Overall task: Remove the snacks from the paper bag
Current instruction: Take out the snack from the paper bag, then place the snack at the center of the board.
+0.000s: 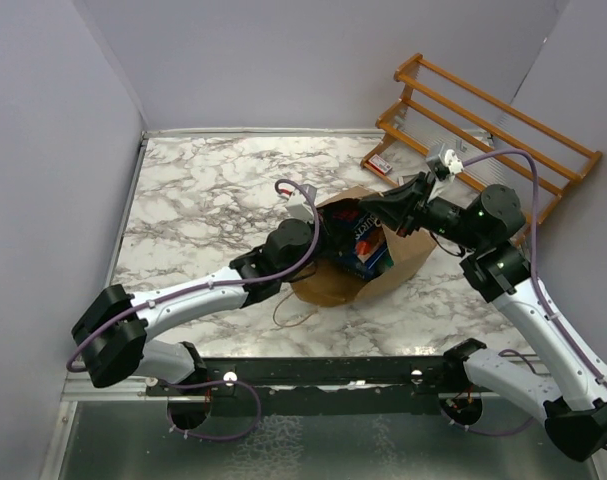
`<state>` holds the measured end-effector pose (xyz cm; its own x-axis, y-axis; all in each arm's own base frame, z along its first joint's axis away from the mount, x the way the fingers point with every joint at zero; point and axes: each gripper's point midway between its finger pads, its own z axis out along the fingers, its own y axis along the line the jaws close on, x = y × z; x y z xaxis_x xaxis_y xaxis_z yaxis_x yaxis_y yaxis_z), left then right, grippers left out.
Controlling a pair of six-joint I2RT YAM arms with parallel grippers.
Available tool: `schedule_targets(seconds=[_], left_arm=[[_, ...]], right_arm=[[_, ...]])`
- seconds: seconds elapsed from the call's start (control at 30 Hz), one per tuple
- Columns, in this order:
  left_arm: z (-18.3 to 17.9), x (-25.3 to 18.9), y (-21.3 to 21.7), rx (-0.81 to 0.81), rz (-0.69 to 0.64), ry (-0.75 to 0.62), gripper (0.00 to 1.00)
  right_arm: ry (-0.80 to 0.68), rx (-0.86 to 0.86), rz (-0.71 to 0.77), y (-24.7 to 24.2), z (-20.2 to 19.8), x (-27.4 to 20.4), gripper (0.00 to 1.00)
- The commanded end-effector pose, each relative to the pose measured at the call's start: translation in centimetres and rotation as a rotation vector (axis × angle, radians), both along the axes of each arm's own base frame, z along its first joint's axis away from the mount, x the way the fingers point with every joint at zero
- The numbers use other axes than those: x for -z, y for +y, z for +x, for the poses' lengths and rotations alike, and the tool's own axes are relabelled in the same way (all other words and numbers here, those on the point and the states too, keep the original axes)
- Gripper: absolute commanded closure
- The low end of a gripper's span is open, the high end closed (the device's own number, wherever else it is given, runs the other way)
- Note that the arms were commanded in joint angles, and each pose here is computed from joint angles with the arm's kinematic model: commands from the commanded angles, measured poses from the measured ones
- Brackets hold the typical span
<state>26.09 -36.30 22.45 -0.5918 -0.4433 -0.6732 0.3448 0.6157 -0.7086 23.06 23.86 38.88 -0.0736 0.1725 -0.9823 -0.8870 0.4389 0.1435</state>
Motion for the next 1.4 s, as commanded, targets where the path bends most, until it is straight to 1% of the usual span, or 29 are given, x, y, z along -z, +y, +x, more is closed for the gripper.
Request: schedule_targets(seconds=[0.0, 0.13, 0.23, 0.4, 0.53, 0.67, 0.73, 0.83, 0.97, 1.07, 1.17, 1.2, 1.27, 1.37], left_arm=[[-0.8, -2.7, 0.6, 0.057, 0.024, -0.084, 1.00], [-1.6, -4.6, 1.1, 0.090, 0.014, -0.139, 1.00], [-2.7, -5.8, 1.2, 0.148, 0.012, -0.191, 1.00], [-4.3, -7.1, 1.8, 0.226, 0.028, -0.267, 1.00], [-5.9, -8.7, 2.9, 0.280, 0.023, -0.362, 1.00], [-8.1, -11.4, 4.6, 0.330, -0.008, -0.482, 1.00], [-8.7, -12.7, 5.9, 0.322, 0.003, -0.531, 1.00], [-8.5, -14.3, 8.2, 0.254, 0.060, -0.589, 1.00], [-6.9, -15.6, 11.8, 0.103, 0.190, -0.640, 1.00], [-4.3, -15.5, 16.3, -0.152, 0.294, -0.581, 1.00], [-2.4, -14.1, 20.7, -0.391, 0.390, -0.504, 1.00], [-2.2, -13.5, 21.7, -0.441, 0.420, -0.481, 1.00], [-2.3, -12.9, 22.9, -0.480, 0.452, -0.464, 1.00], [-2.4, -11.9, 24.9, -0.566, 0.453, -0.442, 1.00]], right_arm=[[-0.036, 0.076, 0.024, -0.7, 1.0, -1.1, 0.98], [-0.031, 0.104, 0.021, -1.0, 1.4, -1.0, 0.98], [-0.026, 0.155, 0.028, -1.6, 1.9, -1.1, 0.98], [-0.026, 0.297, 0.075, -3.6, 3.0, -1.9, 0.98], [-0.029, 0.416, 0.125, -5.5, 3.7, -2.5, 0.98], [-0.040, 0.540, 0.159, -7.7, 4.2, -3.2, 0.98], [-0.054, 0.576, 0.164, -8.5, 4.1, -3.6, 0.98], [-0.074, 0.592, 0.173, -9.1, 3.6, -3.9, 0.98], [-0.085, 0.590, 0.173, -9.2, 3.4, -4.0, 0.98], [-0.082, 0.575, 0.170, -8.9, 3.4, -4.0, 0.98], [-0.077, 0.561, 0.169, -8.5, 3.5, -4.0, 0.98], [-0.077, 0.557, 0.172, -8.5, 3.5, -4.0, 0.98], [-0.075, 0.552, 0.168, -8.3, 3.6, -3.9, 0.98], [-0.073, 0.545, 0.166, -8.1, 3.6, -3.9, 0.98]])
